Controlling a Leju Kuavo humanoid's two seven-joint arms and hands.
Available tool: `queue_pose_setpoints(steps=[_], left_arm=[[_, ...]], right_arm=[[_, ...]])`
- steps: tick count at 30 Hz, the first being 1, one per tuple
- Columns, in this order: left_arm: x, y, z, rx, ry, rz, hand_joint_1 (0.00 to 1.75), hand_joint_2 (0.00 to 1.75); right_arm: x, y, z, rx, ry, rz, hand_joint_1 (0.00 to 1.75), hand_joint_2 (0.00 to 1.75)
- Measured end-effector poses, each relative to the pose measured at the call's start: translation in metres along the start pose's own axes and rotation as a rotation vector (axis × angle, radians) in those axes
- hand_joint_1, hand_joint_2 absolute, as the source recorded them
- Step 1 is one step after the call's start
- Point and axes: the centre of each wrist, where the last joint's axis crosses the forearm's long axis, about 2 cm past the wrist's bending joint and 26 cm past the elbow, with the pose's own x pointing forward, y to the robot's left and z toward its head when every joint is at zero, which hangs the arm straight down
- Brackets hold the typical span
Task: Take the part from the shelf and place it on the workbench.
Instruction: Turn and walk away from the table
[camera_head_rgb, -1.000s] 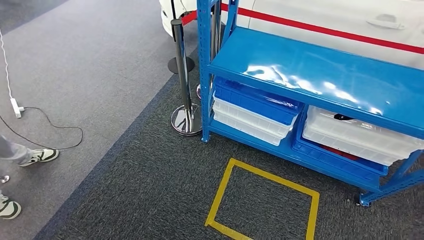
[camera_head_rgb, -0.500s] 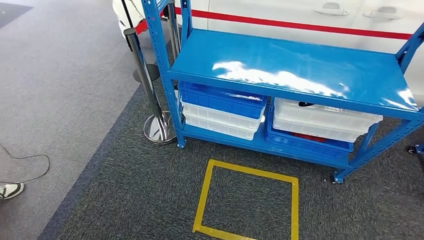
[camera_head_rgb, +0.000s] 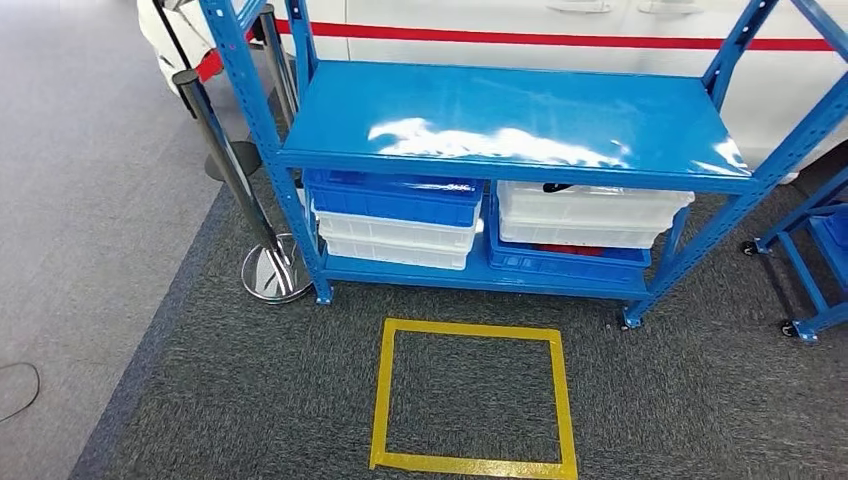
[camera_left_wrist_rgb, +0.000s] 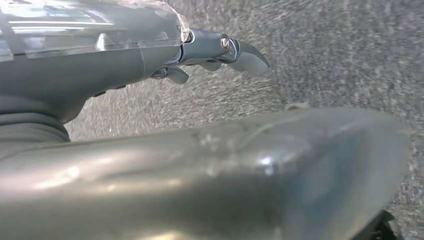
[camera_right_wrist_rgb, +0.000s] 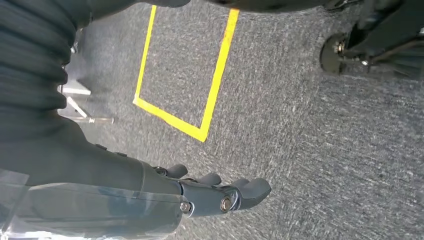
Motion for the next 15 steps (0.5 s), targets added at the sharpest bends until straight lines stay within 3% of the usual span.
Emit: queue_pose_setpoints(steps=[6, 10, 15], left_arm=[[0.004, 0.0014, -0.0009, 0.004, -0.009, 0.005, 0.0, 0.0], [0.0012, 0.0006, -0.0003, 0.006, -0.007, 0.005, 0.0, 0.0], [-0.0015, 0.0009, 0.0, 0.014, -0.03, 0.086, 0.0, 0.0]], right_arm=[[0.0001, 0.0006, 0.0001, 0.005, -0.001, 0.004, 0.0, 1.75], [0.0015, 0.0006, 0.0001, 0.0, -0.01, 0.015, 0.0, 0.0], [0.0005, 0.0008, 0.0003, -0.025, 0.007, 0.018, 0.0, 0.0]])
